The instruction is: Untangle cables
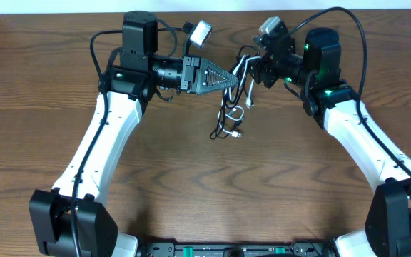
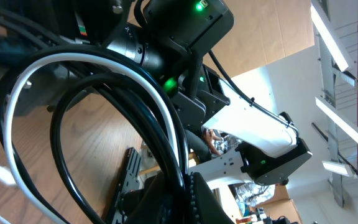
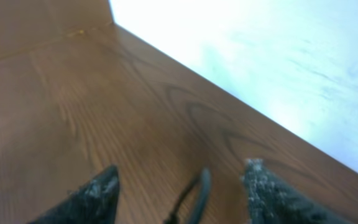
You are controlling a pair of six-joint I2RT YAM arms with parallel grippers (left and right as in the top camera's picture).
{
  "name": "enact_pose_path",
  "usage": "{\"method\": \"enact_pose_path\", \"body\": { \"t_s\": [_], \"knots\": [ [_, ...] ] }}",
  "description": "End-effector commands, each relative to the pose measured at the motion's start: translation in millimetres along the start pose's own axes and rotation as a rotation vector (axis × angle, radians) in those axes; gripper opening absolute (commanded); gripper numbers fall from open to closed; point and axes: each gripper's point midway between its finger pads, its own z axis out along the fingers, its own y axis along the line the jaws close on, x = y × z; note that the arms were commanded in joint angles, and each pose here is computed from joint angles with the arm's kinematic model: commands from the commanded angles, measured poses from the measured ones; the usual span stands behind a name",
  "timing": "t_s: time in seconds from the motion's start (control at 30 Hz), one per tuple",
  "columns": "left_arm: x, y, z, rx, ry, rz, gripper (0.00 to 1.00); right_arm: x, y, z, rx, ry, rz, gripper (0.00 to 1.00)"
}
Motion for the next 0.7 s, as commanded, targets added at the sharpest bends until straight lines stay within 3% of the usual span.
{"method": "enact_pose_path", "body": {
  "t_s": [0.0, 0.03, 0.27, 0.47, 0.67],
  "knots": [
    [1, -13, -1, 0.025, 0.013, 0.035, 0.07, -3, 19, 1, -0.106, -0.013, 0.033, 0.11],
    [1, -13, -1, 0.024, 0.012, 0.035, 0.08, -1, 17, 1, -0.094, -0.006, 0.063, 0.01],
    [-12, 7, -2, -0.092, -0.063, 0.039, 0.08, 53, 4, -20, -0.045, 0.204, 0.371, 0.01],
    [-18, 30, -6, -0.221, -0.115, 0.089, 0.08, 76, 2, -47, 0.049, 0.336, 0.464, 0.01],
    [-2, 81, -22, -0.483, -0.127, -0.002, 0.08, 71, 10, -84, 0.134, 0.399, 0.434, 0.01]
  ]
}}
